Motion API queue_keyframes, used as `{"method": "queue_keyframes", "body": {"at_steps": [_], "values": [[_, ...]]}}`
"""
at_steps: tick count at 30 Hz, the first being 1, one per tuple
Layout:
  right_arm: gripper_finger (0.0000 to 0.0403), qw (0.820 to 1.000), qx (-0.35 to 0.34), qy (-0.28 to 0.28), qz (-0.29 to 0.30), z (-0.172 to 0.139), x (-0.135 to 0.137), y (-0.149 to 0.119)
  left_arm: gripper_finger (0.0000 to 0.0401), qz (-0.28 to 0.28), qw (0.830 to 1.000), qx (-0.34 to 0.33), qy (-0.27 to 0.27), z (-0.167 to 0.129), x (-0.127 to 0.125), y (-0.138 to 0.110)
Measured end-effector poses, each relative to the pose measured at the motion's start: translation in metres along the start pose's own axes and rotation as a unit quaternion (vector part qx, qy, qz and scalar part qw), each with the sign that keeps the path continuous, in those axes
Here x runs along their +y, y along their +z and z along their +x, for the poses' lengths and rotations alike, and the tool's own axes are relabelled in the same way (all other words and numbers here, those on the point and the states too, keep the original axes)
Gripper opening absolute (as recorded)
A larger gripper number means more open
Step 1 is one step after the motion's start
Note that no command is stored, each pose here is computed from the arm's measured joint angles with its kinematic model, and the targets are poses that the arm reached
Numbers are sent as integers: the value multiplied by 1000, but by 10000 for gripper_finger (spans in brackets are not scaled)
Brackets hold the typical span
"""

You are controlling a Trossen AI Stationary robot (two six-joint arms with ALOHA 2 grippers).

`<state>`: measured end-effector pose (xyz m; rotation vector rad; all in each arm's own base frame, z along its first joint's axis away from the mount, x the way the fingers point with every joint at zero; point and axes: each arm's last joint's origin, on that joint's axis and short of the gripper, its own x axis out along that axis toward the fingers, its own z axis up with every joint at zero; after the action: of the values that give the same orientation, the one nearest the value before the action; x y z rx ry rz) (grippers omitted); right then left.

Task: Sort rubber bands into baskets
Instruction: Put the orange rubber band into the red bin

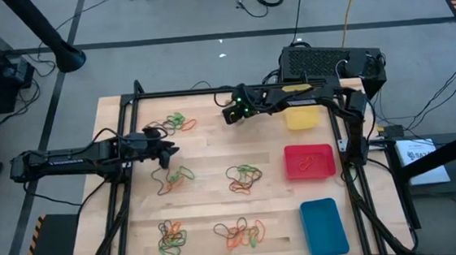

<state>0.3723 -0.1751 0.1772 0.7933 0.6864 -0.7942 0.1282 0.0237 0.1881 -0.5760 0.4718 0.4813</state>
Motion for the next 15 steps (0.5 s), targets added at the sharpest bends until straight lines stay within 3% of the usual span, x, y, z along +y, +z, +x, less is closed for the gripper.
{"method": "queue_keyframes", "body": {"at_steps": [7, 15], "values": [[143, 999, -2, -29, -25, 12, -5, -4, 175, -31, 999, -24, 32, 0, 2, 1], [143, 999, 22, -31, -23, 24, -16, -5, 175, -33, 999, -26, 35, 0, 2, 1]]}}
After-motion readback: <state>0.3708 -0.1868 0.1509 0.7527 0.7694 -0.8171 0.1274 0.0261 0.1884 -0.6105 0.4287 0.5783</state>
